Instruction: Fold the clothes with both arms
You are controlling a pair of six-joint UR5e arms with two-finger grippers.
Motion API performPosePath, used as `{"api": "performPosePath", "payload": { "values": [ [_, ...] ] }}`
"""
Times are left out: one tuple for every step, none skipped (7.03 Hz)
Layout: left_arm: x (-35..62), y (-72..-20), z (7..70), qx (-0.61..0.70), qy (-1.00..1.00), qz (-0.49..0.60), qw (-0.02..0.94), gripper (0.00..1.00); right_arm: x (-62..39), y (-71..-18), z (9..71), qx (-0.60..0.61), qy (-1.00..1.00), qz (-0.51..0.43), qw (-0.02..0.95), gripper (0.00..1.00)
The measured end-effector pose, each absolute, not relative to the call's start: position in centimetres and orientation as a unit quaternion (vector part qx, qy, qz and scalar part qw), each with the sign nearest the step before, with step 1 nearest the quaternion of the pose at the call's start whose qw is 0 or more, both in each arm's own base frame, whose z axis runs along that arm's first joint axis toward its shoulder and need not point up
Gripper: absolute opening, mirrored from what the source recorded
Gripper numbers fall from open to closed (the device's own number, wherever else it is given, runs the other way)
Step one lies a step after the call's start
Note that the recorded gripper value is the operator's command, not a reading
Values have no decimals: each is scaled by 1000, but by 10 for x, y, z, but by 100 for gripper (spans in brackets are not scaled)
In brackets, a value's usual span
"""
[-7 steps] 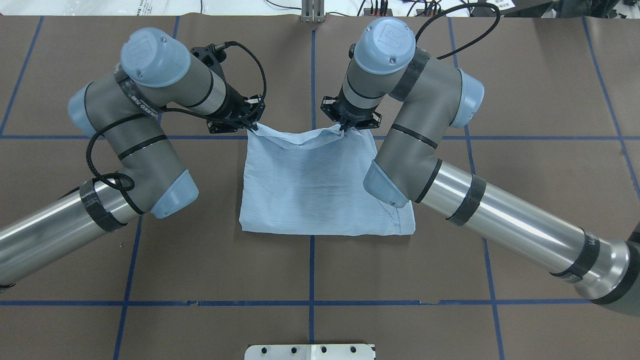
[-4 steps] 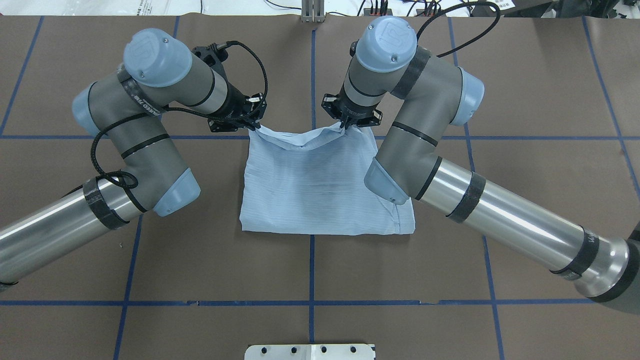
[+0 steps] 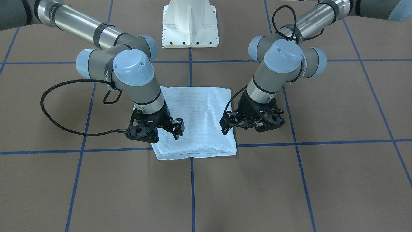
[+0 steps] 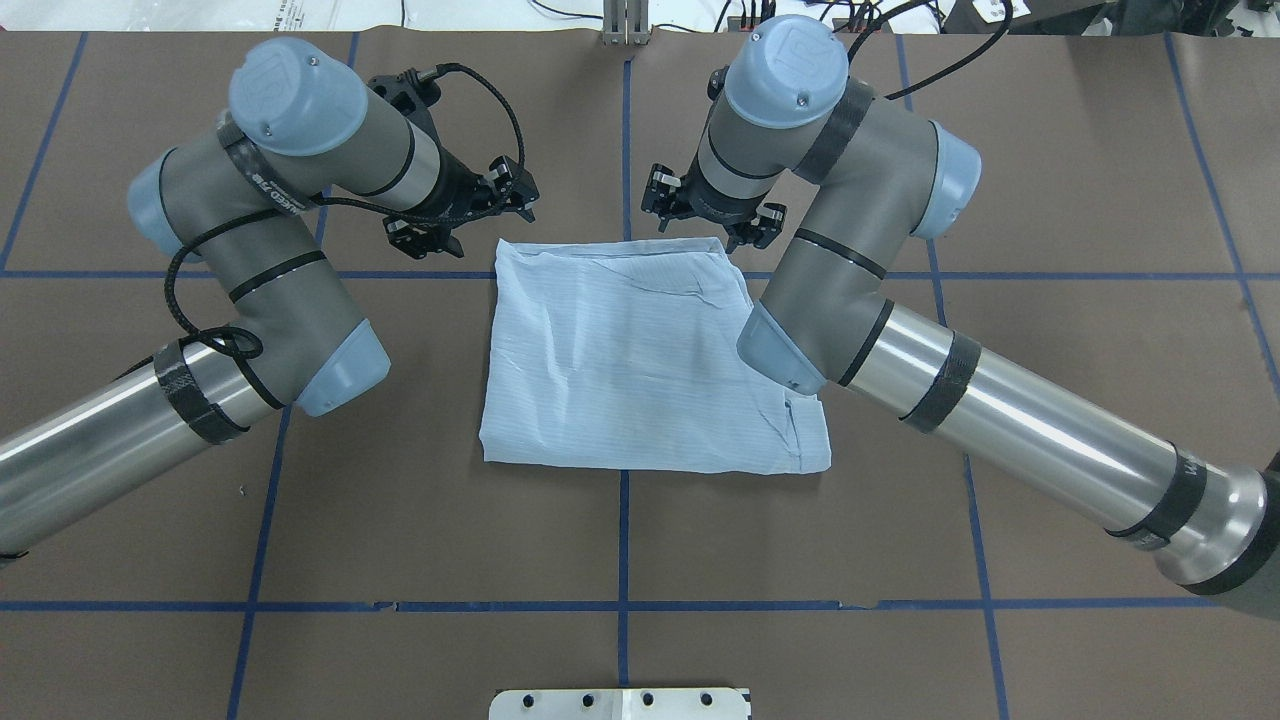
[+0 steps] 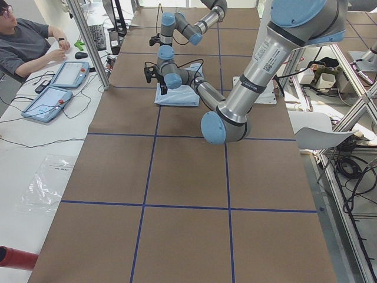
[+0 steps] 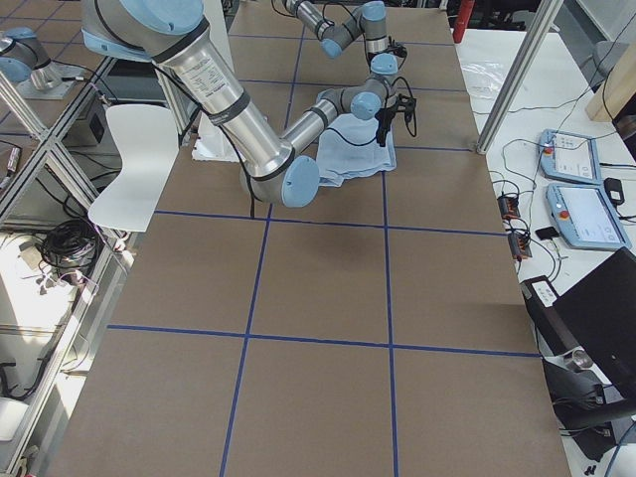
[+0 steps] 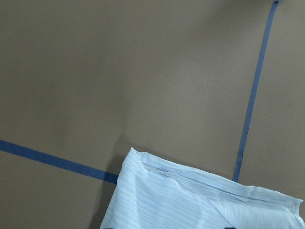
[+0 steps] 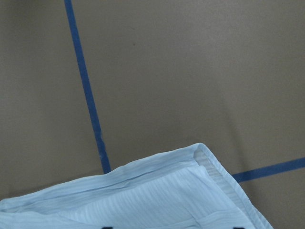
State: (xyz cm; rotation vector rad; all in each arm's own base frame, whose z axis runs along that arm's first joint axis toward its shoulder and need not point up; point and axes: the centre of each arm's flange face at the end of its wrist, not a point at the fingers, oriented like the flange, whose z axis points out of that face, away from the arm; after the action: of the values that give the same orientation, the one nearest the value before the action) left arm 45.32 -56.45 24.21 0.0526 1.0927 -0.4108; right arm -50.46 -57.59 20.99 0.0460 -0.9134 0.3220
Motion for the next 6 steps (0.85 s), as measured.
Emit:
{"api": "performPosePath", "payload": {
  "values": [
    [440, -572, 250, 36, 510, -188, 838, 100, -493, -584, 214, 31, -437, 143, 888, 100],
    [413, -582, 270, 62, 498, -171, 848, 100, -467, -600, 232, 43, -428, 126, 894, 100],
    [378, -589, 296, 93, 483, -144, 859, 100, -431, -619, 263, 60, -413, 99, 903, 100],
    [337, -592, 328, 124, 463, -105, 872, 100, -383, -639, 305, 80, -392, 60, 914, 100],
    [293, -591, 365, 142, 444, -66, 882, 100, -333, -653, 351, 94, -371, 18, 924, 100],
    [241, -585, 403, 156, 425, -31, 891, 100, -282, -660, 399, 102, -353, -27, 930, 100]
  ]
}}
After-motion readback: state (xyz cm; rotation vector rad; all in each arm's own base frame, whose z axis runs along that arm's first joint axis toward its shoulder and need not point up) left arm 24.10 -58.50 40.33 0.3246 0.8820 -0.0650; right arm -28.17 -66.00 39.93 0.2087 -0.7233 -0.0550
